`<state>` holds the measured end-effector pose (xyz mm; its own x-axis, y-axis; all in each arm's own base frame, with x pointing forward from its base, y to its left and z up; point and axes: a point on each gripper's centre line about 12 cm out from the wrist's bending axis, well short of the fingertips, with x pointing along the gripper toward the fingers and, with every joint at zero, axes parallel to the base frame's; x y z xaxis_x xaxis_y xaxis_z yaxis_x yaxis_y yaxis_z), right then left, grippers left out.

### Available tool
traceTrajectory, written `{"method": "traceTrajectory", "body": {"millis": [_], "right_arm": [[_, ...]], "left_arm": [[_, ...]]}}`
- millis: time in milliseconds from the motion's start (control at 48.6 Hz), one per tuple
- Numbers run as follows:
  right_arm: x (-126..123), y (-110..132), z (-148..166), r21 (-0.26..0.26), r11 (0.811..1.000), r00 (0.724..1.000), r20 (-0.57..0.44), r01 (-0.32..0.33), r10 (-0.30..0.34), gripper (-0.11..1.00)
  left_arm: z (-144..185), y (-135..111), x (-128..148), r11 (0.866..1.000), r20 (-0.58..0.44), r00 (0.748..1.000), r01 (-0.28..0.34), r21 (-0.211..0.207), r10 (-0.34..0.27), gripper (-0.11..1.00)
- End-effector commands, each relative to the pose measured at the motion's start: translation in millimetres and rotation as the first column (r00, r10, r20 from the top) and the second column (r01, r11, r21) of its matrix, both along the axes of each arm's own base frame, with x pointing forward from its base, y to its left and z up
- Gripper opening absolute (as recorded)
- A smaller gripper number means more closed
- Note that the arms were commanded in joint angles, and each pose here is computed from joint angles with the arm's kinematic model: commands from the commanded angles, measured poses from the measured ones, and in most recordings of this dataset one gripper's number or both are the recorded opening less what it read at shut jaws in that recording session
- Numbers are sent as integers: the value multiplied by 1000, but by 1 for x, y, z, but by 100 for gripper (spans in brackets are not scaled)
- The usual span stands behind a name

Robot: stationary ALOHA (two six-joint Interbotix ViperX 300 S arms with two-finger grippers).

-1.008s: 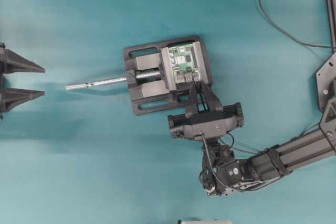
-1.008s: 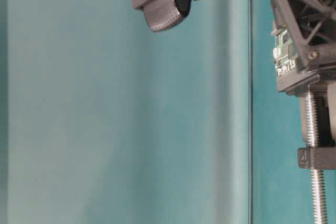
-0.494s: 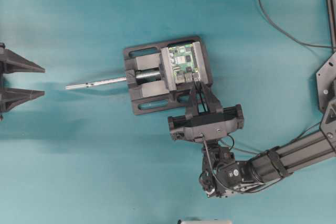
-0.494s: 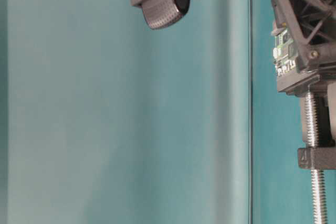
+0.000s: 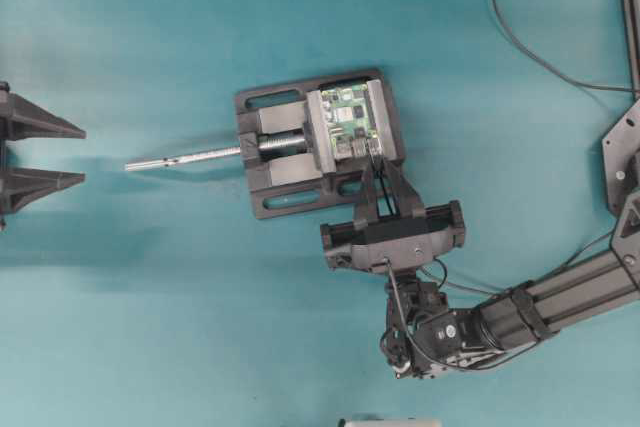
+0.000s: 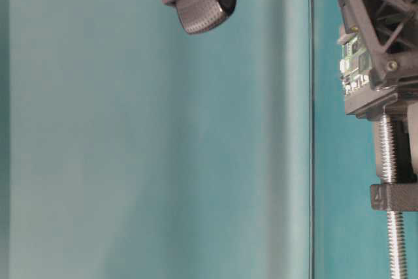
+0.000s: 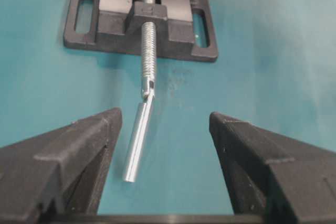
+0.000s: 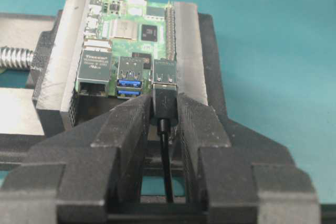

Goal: Insert the USB into the fixed PCB.
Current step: 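Open the right gripper and pull it back from the plug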

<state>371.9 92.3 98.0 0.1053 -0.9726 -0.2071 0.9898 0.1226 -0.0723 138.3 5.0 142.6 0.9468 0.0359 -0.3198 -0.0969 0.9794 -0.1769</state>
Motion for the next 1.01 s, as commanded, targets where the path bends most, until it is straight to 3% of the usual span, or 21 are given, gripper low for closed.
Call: {"method": "traceTrajectory", "body": {"millis": [0, 288, 432, 514, 741, 987], "right_arm": [[-1, 22, 23, 30, 998, 997, 60, -47, 45, 21], [0, 22, 26, 31, 998, 998, 39, -53, 52, 24], [-1, 25, 26, 34, 998, 997, 38, -61, 60, 51], [-1, 27, 28, 33, 997, 997, 41, -65, 64, 60], [-6, 33, 37, 38, 995, 996, 13, -94, 94, 57], [-28, 28, 50, 32, 991, 991, -42, -128, 129, 57]], "left_arm": [[4, 0, 2, 1000, 12, 1000, 0, 3, 0, 85], [4, 0, 2, 1000, 15, 1000, -1, 3, 1, 85], [4, 0, 2, 1000, 14, 1000, 1, 3, -1, 85], [4, 0, 2, 1000, 14, 1000, -1, 3, 1, 85], [4, 0, 2, 1000, 14, 1000, -1, 3, 1, 85], [4, 0, 2, 1000, 15, 1000, -1, 3, 1, 85]]}}
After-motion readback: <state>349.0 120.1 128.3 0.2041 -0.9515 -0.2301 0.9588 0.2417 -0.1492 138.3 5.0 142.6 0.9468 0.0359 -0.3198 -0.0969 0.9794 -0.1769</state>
